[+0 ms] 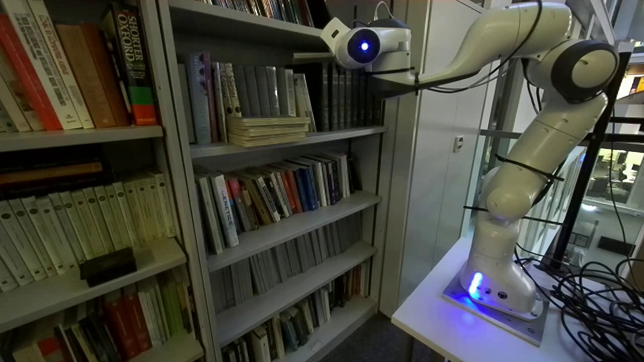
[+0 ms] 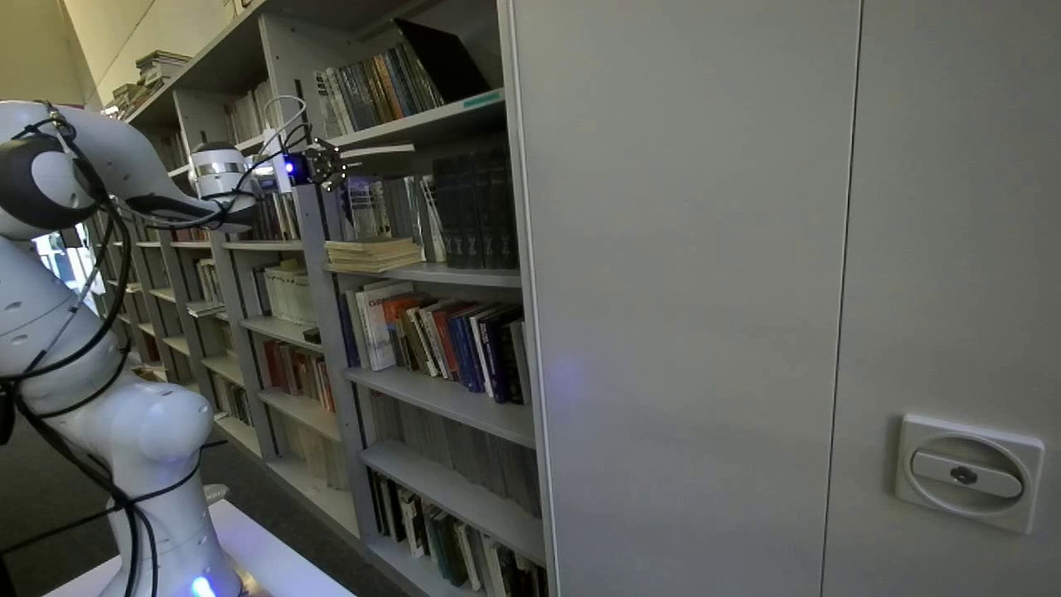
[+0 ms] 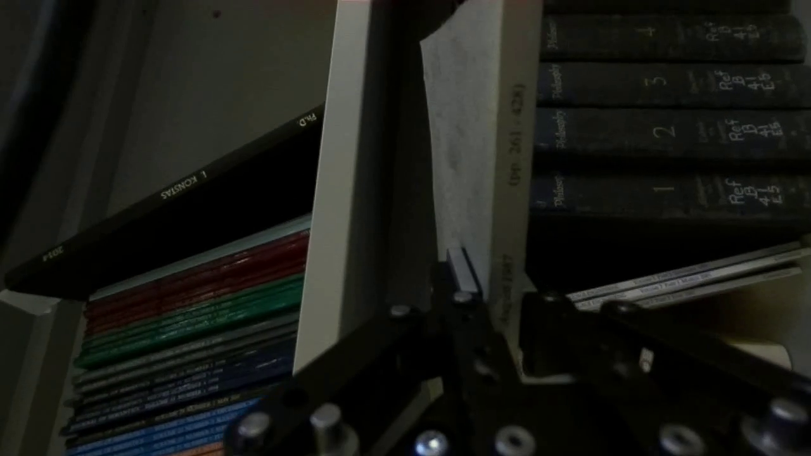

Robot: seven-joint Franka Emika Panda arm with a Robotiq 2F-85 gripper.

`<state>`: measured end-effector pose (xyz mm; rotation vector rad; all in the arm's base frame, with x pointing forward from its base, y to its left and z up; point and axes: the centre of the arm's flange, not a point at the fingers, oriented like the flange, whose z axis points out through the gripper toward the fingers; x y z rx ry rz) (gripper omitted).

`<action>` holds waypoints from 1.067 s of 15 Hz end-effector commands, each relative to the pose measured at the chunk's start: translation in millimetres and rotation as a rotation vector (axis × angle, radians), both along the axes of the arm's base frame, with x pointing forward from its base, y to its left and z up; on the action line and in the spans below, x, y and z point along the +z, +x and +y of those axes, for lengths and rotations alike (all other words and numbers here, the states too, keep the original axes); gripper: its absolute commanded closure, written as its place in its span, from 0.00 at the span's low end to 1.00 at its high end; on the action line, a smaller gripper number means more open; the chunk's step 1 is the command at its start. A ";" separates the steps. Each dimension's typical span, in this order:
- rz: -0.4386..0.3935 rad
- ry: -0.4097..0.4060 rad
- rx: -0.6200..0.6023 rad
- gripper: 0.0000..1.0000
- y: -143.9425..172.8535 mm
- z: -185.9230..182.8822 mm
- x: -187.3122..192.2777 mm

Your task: Pick up the book on top of the pile of books on the bookshelf and then put it on top of the books that are arranged on the shelf

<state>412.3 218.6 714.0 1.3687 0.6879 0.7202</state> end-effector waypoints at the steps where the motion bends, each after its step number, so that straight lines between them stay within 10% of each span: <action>1: -0.029 -0.031 -0.041 0.97 13.6 -14.1 27.9; 16: 0.082 -0.098 -0.060 0.97 47.5 -65.9 51.8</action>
